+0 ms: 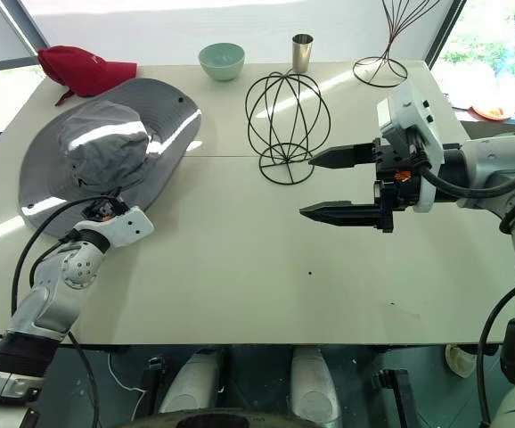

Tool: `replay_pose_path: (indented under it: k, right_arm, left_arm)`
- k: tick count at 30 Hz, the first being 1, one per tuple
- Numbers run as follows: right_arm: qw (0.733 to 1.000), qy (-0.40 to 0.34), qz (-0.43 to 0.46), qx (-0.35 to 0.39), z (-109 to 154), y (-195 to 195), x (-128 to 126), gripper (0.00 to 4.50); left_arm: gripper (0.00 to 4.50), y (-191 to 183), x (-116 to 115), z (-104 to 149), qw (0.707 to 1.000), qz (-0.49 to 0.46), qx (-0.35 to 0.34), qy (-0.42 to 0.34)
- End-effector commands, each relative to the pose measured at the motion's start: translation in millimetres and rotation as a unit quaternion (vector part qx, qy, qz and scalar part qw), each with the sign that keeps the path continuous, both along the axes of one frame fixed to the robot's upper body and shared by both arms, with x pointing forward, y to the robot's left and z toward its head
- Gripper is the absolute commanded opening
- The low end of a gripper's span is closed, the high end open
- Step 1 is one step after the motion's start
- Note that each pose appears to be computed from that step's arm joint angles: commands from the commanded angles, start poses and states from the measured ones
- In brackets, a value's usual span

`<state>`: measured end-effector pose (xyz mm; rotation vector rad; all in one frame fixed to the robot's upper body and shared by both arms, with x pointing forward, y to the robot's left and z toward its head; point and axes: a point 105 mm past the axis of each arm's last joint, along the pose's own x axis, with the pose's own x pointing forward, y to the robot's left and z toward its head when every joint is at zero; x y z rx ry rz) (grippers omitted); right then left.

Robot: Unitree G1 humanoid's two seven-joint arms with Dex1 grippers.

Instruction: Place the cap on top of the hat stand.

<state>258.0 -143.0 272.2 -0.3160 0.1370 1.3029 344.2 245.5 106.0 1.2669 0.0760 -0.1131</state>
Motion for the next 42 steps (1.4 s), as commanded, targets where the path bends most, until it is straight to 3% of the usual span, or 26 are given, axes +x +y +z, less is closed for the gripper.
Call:
replay_pose_path:
  k: [1, 4, 5, 9, 12, 19, 25, 30, 34, 42]
  right_arm:
    - [0.999, -0.038, -0.012, 0.004, 19, -7, -2, 4.50]
    - [0.998, -0.057, -0.029, 0.005, 25, -13, 2, 4.50]
    - [0.997, -0.064, -0.036, 0.007, 28, -15, 3, 4.50]
    - [0.995, -0.081, -0.052, 0.010, 34, -25, 4, 4.50]
    - [0.992, -0.097, -0.082, 0.011, 39, -37, 7, 4.50]
    - [0.983, -0.126, -0.135, 0.016, 51, -62, 8, 4.50]
    - [0.972, -0.139, -0.184, 0.030, 59, -85, 9, 4.50]
    - [0.968, -0.141, -0.205, 0.044, 62, -93, 6, 4.50]
    - [0.965, -0.140, -0.215, 0.055, 62, -95, 3, 4.50]
    - [0.961, -0.137, -0.231, 0.070, 62, -99, 3, 4.50]
  left_arm:
    - [1.72, 3, 3, 16, 1.000, 0.004, -0.008, -0.023]
    - [0.18, 5, 6, 24, 1.000, 0.004, -0.012, -0.028]
    - [0.04, 6, 8, 29, 0.999, 0.004, -0.016, -0.031]
    - [0.04, 6, 19, 56, 0.998, 0.003, -0.037, -0.051]
    - [0.04, -3, 29, 90, 0.995, -0.020, -0.041, -0.085]
    - [0.04, -70, 47, 214, 0.966, -0.135, -0.032, -0.219]
    - [0.04, -130, 32, 268, 0.921, -0.243, 0.029, -0.304]
    - [0.04, -161, 17, 258, 0.877, -0.315, 0.151, -0.329]
    - [0.04, -167, 8, 222, 0.823, -0.369, 0.271, -0.335]
    - [0.04, -161, 8, 161, 0.772, -0.423, 0.366, -0.301]
